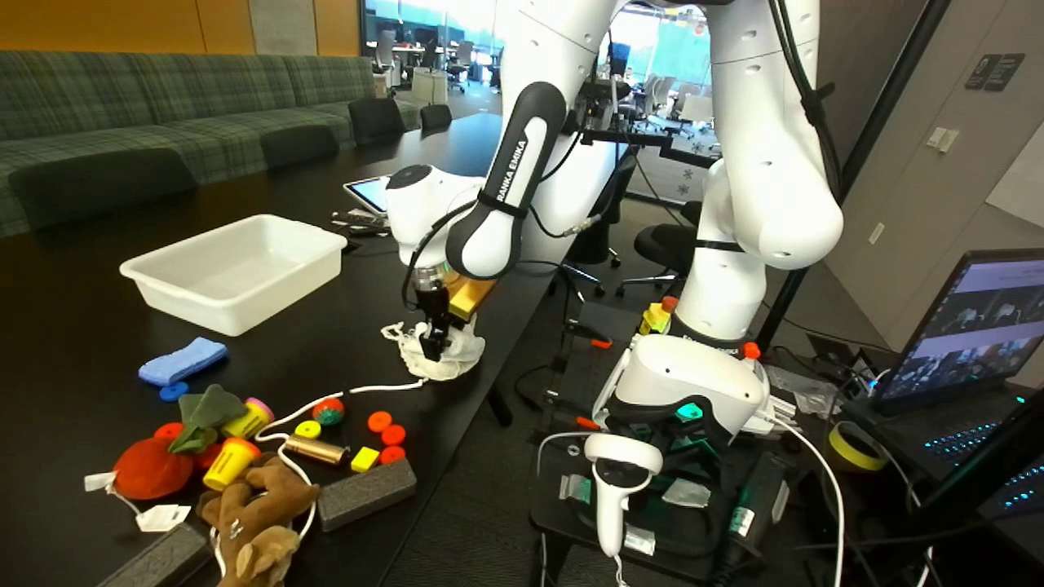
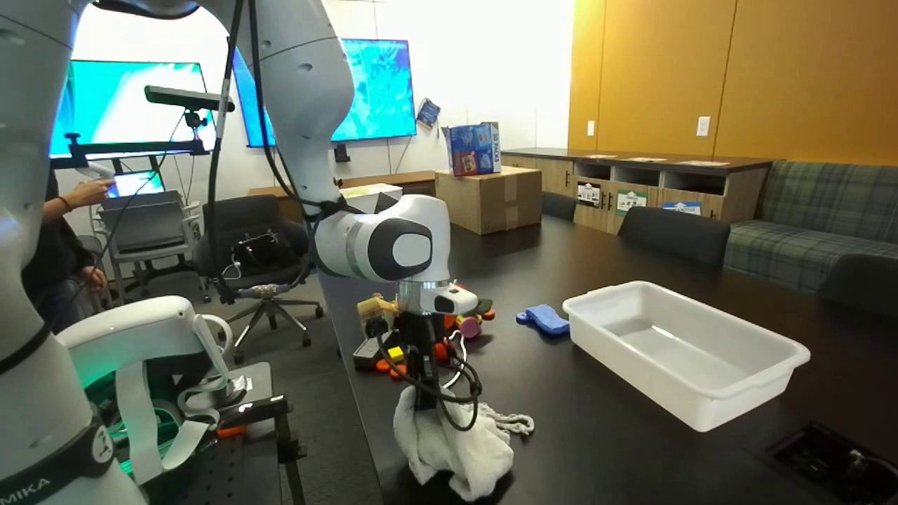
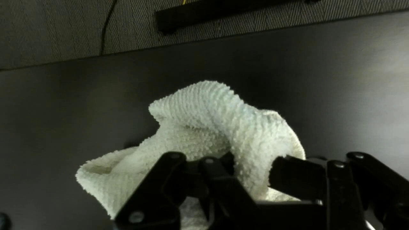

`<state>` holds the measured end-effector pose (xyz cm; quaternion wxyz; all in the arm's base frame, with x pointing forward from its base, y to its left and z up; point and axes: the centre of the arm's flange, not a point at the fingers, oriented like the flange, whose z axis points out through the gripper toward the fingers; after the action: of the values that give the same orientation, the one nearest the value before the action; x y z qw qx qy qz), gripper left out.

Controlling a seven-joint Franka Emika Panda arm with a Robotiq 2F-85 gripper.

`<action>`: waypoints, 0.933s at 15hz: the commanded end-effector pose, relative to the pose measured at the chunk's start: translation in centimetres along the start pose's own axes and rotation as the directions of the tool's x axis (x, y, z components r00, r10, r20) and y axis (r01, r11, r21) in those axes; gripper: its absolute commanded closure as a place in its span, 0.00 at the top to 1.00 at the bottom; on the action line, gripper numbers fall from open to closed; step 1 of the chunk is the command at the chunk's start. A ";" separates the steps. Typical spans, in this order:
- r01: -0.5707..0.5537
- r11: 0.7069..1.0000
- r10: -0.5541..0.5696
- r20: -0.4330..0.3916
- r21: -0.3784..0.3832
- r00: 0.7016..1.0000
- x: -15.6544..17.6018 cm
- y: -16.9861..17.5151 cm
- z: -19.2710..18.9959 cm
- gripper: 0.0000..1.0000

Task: Pick up the towel, push the items in front of the white storage box to the left, place the towel inside the storage box

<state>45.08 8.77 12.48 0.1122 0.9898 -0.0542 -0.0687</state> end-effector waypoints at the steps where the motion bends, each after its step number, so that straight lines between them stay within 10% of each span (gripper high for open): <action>1: 0.202 0.979 -0.202 0.029 -0.009 0.979 0.1 -5.8 -0.5 0.14; 14: 0.293 0.951 -0.302 0.090 0.100 0.949 0.9 -26.2 -2.3 0.14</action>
<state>46.15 30.25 9.44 0.0688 0.9841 0.1069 -0.1243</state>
